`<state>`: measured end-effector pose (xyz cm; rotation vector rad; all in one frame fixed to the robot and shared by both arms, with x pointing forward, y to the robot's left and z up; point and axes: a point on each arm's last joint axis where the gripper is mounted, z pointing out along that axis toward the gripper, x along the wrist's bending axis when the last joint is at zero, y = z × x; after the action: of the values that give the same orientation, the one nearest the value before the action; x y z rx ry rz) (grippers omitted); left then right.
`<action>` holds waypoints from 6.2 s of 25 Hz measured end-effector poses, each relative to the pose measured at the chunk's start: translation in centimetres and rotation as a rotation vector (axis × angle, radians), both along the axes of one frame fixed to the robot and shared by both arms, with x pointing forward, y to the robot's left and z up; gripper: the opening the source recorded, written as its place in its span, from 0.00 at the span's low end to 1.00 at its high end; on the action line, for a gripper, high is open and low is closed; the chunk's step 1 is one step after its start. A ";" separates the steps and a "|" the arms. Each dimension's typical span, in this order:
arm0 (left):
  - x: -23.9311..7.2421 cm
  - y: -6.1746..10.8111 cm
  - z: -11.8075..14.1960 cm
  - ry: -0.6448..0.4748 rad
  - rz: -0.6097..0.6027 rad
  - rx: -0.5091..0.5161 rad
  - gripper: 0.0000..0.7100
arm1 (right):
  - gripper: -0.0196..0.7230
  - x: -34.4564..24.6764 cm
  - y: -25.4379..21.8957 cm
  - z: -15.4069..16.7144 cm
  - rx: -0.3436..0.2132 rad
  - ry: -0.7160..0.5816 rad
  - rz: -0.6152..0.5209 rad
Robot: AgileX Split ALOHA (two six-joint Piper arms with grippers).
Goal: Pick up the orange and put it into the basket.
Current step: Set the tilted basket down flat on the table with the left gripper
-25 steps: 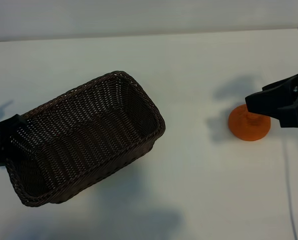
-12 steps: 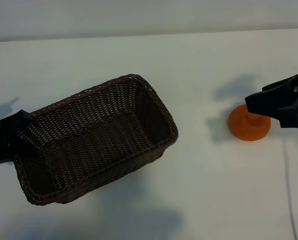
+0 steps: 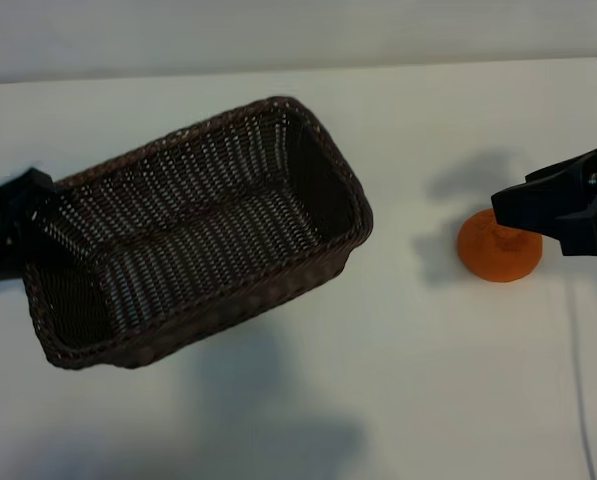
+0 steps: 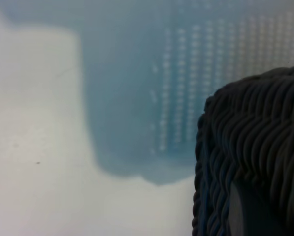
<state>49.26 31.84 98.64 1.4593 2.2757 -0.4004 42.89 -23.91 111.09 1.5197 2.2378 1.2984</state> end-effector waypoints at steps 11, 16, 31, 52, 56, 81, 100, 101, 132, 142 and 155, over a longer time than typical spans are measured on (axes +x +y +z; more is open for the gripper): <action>1.8 0.1 4.1 -0.055 -0.034 -0.021 0.21 | 0.59 0.0 0.0 0.0 0.000 0.000 0.000; 1.9 0.3 4.6 -0.060 -0.054 -0.005 0.21 | 0.59 0.0 0.0 0.0 0.000 0.000 0.000; 2.1 0.8 4.5 -0.176 -0.269 0.105 0.21 | 0.59 0.0 0.0 0.0 0.000 0.000 0.000; 2.8 0.7 4.0 -0.185 -0.274 0.081 0.21 | 0.59 0.0 0.0 0.0 0.000 0.000 0.000; 3.9 0.7 4.3 -0.186 -0.279 0.067 0.21 | 0.59 0.0 0.0 0.0 0.001 0.000 0.000; 11.7 -6.1 3.4 -0.037 -0.410 0.061 0.21 | 0.59 0.0 0.0 0.0 0.001 0.000 0.000; 13.7 -8.8 -1.5 -0.016 -0.427 0.077 0.21 | 0.59 0.0 0.0 0.0 0.001 0.000 0.000; 13.8 -8.9 -1.8 -0.015 -0.426 0.079 0.21 | 0.59 0.0 0.0 0.0 0.001 0.000 0.000; 14.4 -10.2 -4.7 0.025 -0.401 0.086 0.21 | 0.59 0.0 0.0 0.0 0.001 0.000 0.000; 14.4 -10.1 -4.7 0.022 -0.407 0.100 0.21 | 0.59 0.0 0.0 0.0 0.001 0.000 0.000; 14.0 -10.3 -4.6 0.070 -0.395 0.071 0.55 | 0.59 0.0 0.0 0.0 0.001 0.000 0.000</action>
<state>63.30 21.54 94.07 1.9650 2.0648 -0.4952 42.89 -23.90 111.09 1.5200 2.2376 1.2993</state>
